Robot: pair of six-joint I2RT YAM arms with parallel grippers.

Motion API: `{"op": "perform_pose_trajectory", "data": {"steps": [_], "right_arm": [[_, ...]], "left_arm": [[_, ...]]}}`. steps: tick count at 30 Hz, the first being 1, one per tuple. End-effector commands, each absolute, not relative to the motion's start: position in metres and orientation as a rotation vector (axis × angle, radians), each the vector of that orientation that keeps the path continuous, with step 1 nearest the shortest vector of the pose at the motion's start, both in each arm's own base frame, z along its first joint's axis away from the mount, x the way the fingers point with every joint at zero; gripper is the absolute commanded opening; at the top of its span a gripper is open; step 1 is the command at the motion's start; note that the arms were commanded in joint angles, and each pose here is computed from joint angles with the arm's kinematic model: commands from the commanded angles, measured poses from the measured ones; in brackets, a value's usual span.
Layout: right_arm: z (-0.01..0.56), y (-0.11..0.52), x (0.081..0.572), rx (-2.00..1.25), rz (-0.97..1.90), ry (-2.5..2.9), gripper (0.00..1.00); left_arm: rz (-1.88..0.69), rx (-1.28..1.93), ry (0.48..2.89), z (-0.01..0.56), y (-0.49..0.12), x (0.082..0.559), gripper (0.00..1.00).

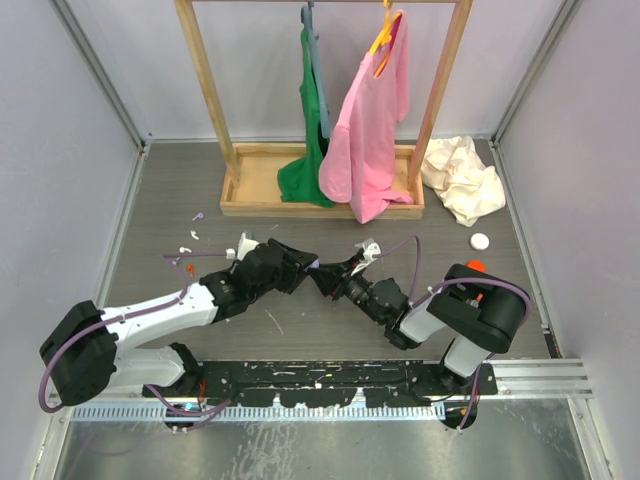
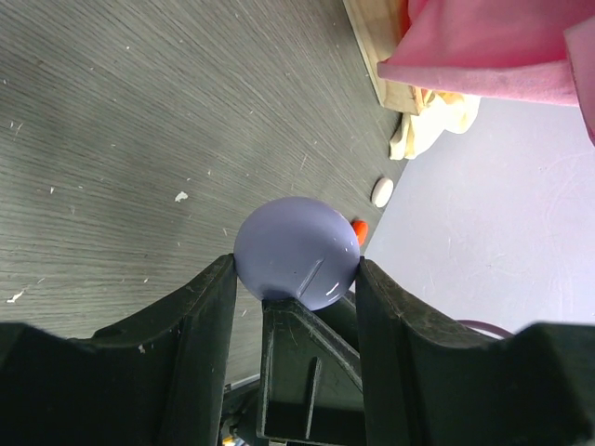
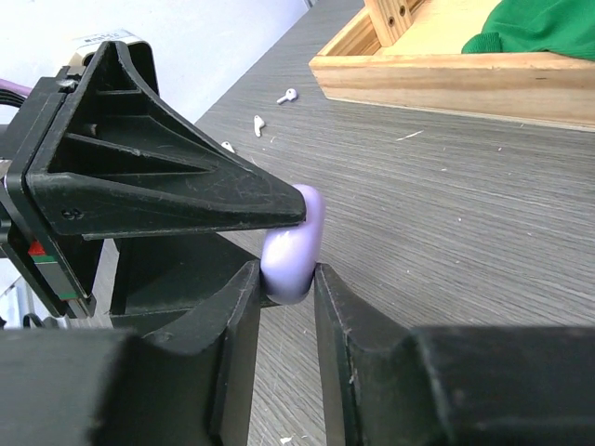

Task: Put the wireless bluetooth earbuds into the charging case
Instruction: Pick up the charging case at the center of the board.

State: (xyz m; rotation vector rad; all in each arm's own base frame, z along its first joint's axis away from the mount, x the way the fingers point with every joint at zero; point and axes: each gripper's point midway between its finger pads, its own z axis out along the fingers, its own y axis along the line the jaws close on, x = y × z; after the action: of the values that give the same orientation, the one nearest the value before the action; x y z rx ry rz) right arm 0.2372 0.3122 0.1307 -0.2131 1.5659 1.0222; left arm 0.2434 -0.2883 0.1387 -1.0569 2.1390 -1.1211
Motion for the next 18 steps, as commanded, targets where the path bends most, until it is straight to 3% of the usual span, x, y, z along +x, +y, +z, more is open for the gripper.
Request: {"op": "perform_pose_trajectory", "data": {"steps": [1, 8, 18], "right_arm": [[0.166, 0.313, 0.24, -0.209, 1.036, 1.438, 0.29], [0.165, 0.313, 0.238, -0.277, 0.994, 1.454, 0.16], [0.168, 0.31, 0.225, -0.454, 0.938, 1.49, 0.09]], "left_arm": [[-1.224, -1.053, 2.071, 0.159, -0.295, 0.248, 0.44], [-1.187, -0.968, 2.106, 0.155, -0.293, 0.244, 0.61], [-1.065, -0.546, 2.148, 0.165, -0.286, 0.234, 0.86]]}}
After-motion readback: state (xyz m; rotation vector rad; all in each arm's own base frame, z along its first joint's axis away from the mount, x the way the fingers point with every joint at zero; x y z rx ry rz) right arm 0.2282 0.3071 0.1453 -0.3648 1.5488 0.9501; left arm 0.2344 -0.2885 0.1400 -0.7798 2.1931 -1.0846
